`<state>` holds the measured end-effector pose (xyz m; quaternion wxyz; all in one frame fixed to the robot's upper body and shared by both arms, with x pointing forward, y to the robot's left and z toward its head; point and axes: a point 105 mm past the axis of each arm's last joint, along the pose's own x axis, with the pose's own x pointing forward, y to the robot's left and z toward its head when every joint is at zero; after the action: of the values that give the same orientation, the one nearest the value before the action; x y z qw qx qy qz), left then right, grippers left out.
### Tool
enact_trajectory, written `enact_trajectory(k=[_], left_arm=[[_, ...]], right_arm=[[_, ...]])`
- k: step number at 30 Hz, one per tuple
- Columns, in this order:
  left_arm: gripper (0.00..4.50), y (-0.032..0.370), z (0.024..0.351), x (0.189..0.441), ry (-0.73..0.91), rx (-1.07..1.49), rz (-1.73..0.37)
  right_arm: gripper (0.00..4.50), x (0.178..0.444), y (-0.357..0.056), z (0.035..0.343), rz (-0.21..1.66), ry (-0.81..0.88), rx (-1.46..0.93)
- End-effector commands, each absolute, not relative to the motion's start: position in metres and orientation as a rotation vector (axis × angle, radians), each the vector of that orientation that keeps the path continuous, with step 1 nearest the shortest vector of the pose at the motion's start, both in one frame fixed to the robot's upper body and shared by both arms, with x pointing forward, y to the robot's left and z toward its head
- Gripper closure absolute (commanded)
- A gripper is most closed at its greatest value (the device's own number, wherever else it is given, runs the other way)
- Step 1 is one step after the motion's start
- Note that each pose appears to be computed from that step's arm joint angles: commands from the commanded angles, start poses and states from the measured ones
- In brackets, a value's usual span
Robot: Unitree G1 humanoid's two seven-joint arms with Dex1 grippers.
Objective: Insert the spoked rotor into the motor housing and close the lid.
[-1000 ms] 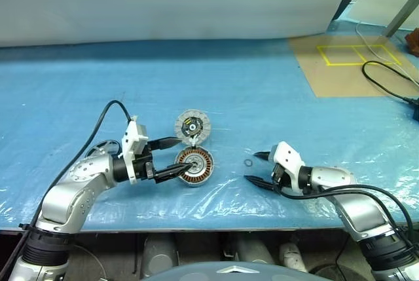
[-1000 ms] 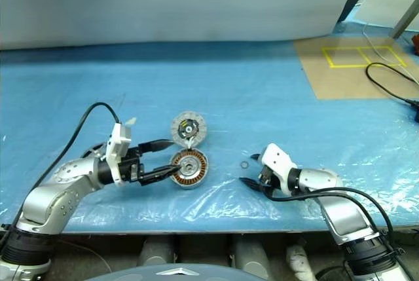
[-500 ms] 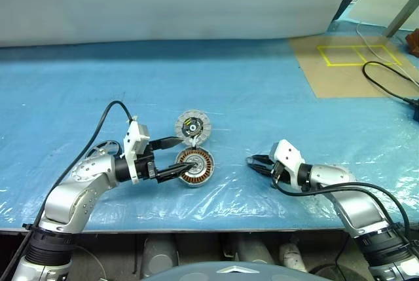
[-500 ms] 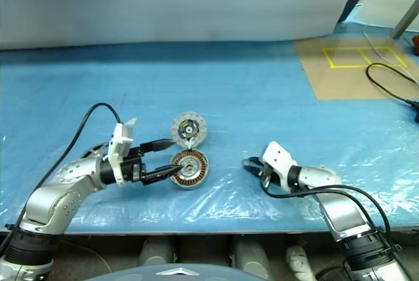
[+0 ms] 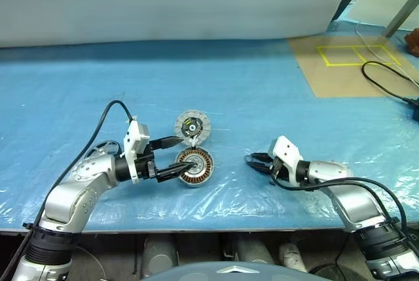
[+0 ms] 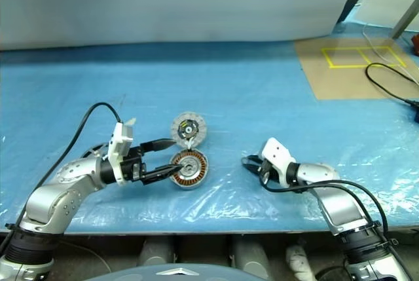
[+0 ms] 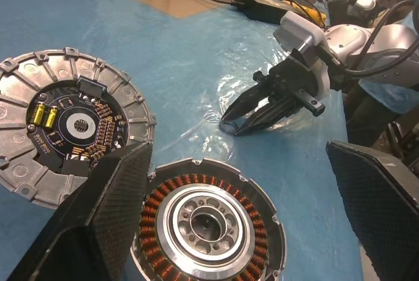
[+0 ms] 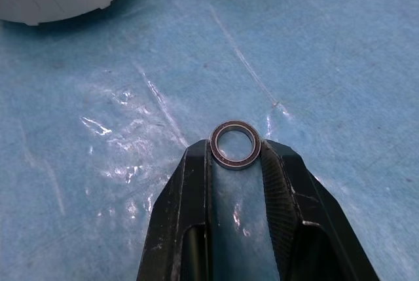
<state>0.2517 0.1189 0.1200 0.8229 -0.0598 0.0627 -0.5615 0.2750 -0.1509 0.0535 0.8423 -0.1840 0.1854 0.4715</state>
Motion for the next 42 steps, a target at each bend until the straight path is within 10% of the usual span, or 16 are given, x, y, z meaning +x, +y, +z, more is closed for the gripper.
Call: enact_trajectory(k=[1, 12, 42], left_arm=[[0.00, 0.122, 0.130, 0.245, 0.093, -0.091, -1.227], [0.00, 0.134, 0.118, 0.236, 0.137, 0.051, -1.249], [0.00, 0.164, 0.110, 0.201, 0.065, 0.134, -1.131]], right_arm=[[3.84, 0.272, -0.141, 0.078, 1.078, 0.347, -0.406], [3.84, 0.283, -0.101, 0.154, 1.301, 0.234, -0.387], [3.84, 0.290, -0.048, 0.126, 1.681, 0.276, -0.466]])
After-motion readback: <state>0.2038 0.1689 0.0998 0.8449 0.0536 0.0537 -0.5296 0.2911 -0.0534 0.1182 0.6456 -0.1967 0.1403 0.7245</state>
